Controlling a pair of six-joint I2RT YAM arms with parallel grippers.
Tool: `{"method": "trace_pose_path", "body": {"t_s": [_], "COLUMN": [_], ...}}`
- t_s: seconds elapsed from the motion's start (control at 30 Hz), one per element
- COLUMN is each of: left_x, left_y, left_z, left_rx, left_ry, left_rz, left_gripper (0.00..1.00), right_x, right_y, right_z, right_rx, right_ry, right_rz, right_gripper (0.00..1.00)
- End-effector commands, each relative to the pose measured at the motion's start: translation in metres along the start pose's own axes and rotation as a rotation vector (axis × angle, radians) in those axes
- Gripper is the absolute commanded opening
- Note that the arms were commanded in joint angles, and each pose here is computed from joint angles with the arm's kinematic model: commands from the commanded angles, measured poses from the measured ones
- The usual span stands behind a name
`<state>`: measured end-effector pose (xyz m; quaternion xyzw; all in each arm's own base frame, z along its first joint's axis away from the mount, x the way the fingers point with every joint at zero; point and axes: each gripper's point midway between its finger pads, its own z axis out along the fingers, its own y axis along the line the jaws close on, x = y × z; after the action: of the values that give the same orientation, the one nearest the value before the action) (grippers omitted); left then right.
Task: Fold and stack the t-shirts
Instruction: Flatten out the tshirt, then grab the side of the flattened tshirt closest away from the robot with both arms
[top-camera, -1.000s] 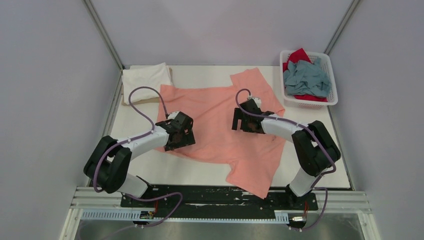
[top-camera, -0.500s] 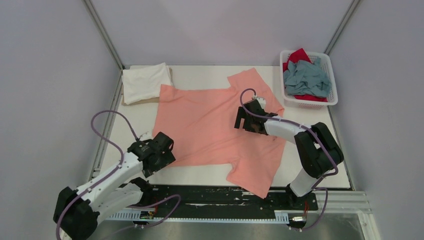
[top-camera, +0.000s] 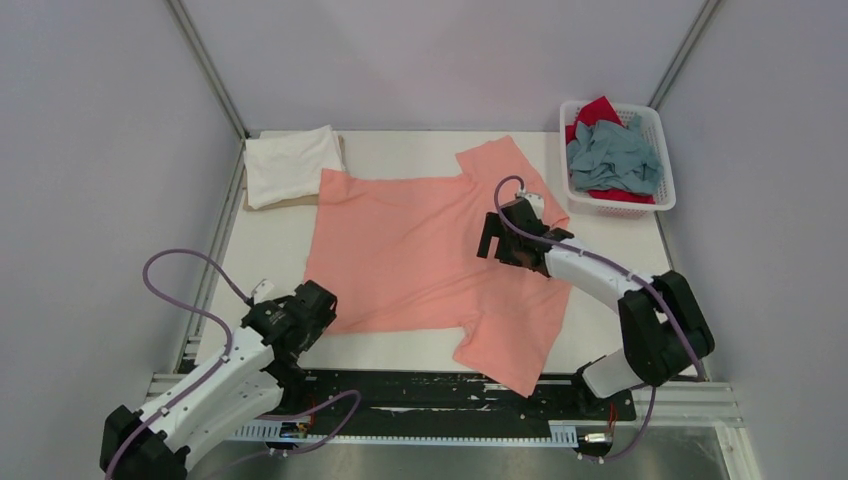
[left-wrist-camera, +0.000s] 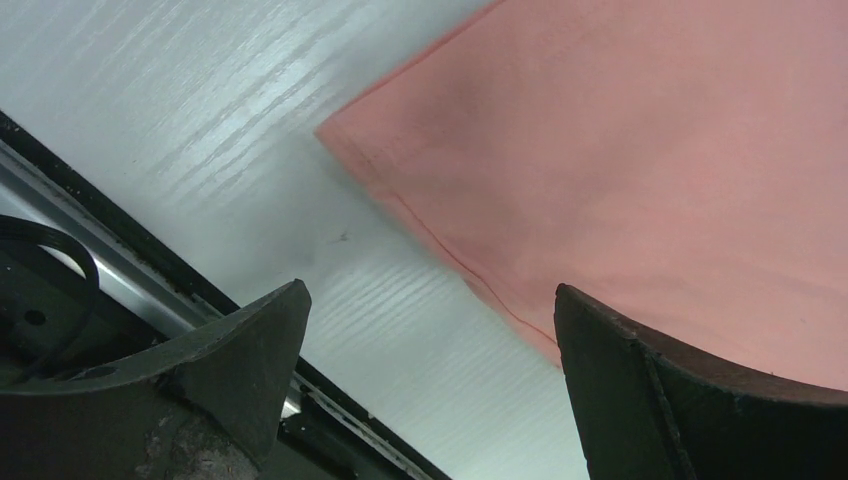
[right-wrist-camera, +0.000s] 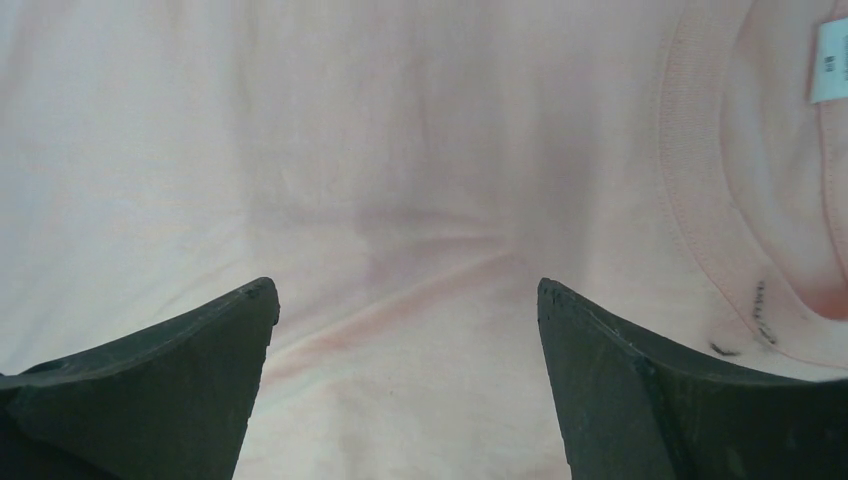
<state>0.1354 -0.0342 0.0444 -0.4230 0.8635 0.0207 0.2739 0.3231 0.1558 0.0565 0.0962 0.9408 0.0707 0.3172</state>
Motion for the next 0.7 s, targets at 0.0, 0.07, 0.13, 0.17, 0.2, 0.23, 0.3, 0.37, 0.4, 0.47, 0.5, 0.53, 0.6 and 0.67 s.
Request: {"method": "trace_pose_path", "body": {"t_s": [0.0,0.07,0.13,0.17,0.2,0.23,0.3,0.37,0.4,0.47,0.5,0.53,0.6,0.67], "left_x": [-0.009,-0.009,-0.009,-0.003,-0.005,-0.001,-0.001,-0.002,-0.002,-0.003,-0.003,-0.003,-0.003,-0.005], "left_y": [0.005,0.009,0.01,0.015,0.007,0.002,0.005,0.01,0.012,0.011,0.008,0.009,0.008,0.005], "left_z": [0.016,0.024,0.035,0.041,0.047,0.052,0.057,0.059,0.06,0.061,0.062,0.063,0.064,0.065], "left_rx": [-0.068,-0.106,-0.123,-0.141,-0.126,-0.103,-0.132,-0.17,-0.185,-0.192,-0.182,-0.184,-0.184,-0.176], "left_ry": [-0.081,-0.09,-0.095,-0.066,-0.058,-0.035,-0.026,-0.029,-0.028,-0.031,-0.031,-0.029,-0.032,-0.036], "left_rz": [-0.134,-0.157,-0.184,-0.16,-0.193,-0.187,-0.201,-0.194,-0.186,-0.175,-0.172,-0.166,-0.161,-0.16], "left_gripper": [1.0,0.96,0.86,0.82,0.76,0.73,0.65,0.6,0.56,0.52,0.5,0.47,0.47,0.47], "right_x": [-0.021,-0.025,-0.027,-0.026,-0.025,-0.023,-0.019,-0.014,-0.011,-0.005,-0.001,0.002,0.012,0.025], "right_y": [-0.004,-0.008,-0.012,-0.015,-0.018,-0.021,-0.031,-0.04,-0.044,-0.05,-0.051,-0.052,-0.054,-0.053], "right_z": [-0.033,-0.045,-0.059,-0.064,-0.069,-0.073,-0.081,-0.089,-0.092,-0.098,-0.101,-0.105,-0.111,-0.118], "right_rx": [-0.007,-0.007,-0.013,-0.011,-0.009,-0.003,0.02,0.045,0.053,0.058,0.056,0.052,0.039,0.01], "right_ry": [-0.082,-0.108,-0.128,-0.127,-0.131,-0.132,-0.131,-0.125,-0.119,-0.105,-0.094,-0.08,-0.043,0.002], "right_rz": [0.015,0.016,0.015,0.013,0.013,0.009,0.003,-0.002,-0.007,-0.013,-0.019,-0.023,-0.041,-0.068], "right_gripper": [1.0,1.0,1.0,1.0,1.0,1.0,1.0,1.0,1.0,1.0,1.0,1.0,1.0,1.0]}}
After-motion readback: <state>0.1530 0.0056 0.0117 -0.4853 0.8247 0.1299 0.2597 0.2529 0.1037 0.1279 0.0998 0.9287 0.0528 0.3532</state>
